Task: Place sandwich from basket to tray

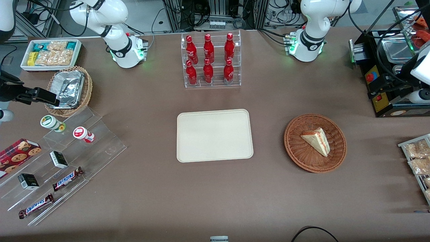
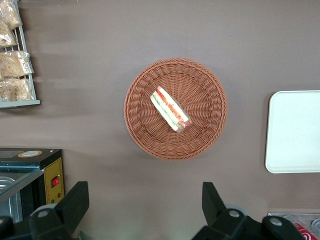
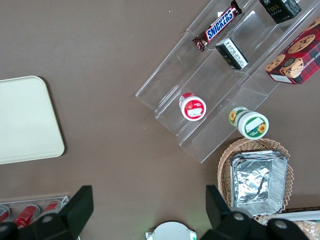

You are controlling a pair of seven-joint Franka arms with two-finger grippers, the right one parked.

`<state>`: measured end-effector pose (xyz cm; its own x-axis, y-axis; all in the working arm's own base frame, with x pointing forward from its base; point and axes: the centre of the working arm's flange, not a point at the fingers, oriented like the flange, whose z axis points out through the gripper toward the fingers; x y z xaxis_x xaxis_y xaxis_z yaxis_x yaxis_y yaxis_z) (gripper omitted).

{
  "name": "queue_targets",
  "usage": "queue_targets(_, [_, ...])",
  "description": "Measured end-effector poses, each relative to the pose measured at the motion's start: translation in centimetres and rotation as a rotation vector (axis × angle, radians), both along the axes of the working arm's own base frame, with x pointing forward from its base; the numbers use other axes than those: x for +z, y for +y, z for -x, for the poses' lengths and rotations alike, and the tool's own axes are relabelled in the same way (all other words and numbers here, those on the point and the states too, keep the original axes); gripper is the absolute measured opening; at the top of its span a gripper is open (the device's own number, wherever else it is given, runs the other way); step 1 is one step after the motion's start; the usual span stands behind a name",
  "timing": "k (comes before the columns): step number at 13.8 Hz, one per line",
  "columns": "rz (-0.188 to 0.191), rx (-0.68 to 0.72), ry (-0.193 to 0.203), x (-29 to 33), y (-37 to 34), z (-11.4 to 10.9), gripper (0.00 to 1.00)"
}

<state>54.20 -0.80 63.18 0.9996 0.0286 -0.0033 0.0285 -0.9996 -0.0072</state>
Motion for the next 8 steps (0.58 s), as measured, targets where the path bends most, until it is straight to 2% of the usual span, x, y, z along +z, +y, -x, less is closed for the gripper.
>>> queue_targets(5, [0.0,-0.001,0.014,-1.0,0.0,-0.4,1.0])
queue_targets(8, [0.0,-0.005,0.017,-5.5,-0.7,-2.0,1.0])
